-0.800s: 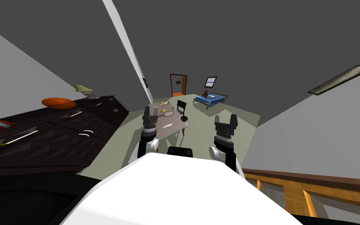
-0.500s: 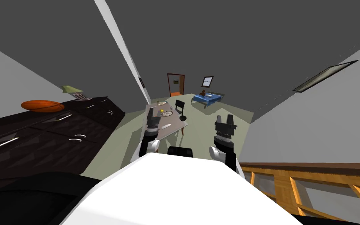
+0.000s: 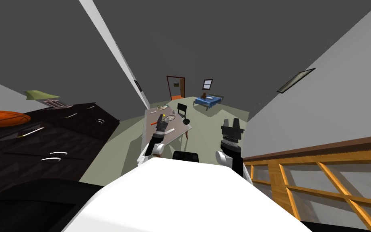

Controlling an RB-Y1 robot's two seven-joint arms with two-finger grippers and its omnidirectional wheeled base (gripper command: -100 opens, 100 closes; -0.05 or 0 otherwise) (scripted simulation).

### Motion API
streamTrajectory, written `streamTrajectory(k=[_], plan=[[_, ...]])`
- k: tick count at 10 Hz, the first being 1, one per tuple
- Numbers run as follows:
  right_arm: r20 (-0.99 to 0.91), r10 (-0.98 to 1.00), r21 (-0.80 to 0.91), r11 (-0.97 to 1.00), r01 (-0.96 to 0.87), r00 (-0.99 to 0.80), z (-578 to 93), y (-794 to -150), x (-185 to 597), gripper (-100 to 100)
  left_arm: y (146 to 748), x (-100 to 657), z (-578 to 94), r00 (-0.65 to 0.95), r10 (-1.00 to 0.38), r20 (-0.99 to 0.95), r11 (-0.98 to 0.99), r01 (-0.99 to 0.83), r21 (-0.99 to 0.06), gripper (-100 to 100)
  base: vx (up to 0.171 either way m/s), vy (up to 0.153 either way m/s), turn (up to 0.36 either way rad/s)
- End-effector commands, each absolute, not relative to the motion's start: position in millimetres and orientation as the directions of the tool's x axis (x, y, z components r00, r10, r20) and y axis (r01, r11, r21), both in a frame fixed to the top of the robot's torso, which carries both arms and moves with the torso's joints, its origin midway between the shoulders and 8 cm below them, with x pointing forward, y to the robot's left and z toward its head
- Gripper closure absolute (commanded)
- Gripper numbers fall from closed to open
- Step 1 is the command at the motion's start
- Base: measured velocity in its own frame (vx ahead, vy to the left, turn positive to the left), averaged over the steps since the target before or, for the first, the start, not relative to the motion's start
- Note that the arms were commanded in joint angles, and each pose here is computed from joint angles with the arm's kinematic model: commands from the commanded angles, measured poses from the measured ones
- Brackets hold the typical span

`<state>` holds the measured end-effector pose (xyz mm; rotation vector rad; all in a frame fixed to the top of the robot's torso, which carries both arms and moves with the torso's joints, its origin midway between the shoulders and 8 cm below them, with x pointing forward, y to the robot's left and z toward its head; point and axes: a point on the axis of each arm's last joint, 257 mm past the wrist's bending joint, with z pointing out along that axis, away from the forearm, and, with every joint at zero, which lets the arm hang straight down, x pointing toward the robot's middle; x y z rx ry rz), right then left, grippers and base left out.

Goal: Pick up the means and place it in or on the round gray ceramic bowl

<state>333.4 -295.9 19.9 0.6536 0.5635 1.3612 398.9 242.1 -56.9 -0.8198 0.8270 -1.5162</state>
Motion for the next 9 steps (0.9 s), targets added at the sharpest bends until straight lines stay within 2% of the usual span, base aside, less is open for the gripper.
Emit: streamTrajectory(k=[1, 5, 9], plan=[[0.007, 0.991, 0.713, 0.086, -0.696, 0.130, 20, -296, 333, 0, 250, 409, -93, -0.107, -0.990, 0.093, -0.129, 0.401, -0.907, -100, 0.000, 0.060, -0.231], [0.007, 0.991, 0.713, 0.086, -0.696, 0.130, 20, -296, 333, 0, 268, 430, -158, -0.109, -0.974, 0.200, -0.219, 0.215, -0.952, -100, -0.003, 0.036, -0.224], [0.007, 0.991, 0.713, 0.086, -0.696, 0.130, 20, -296, 333, 0, 282, 436, -203, -0.076, -0.966, 0.246, -0.253, 0.100, -0.962, -100, 0.000, 0.017, -0.099]])
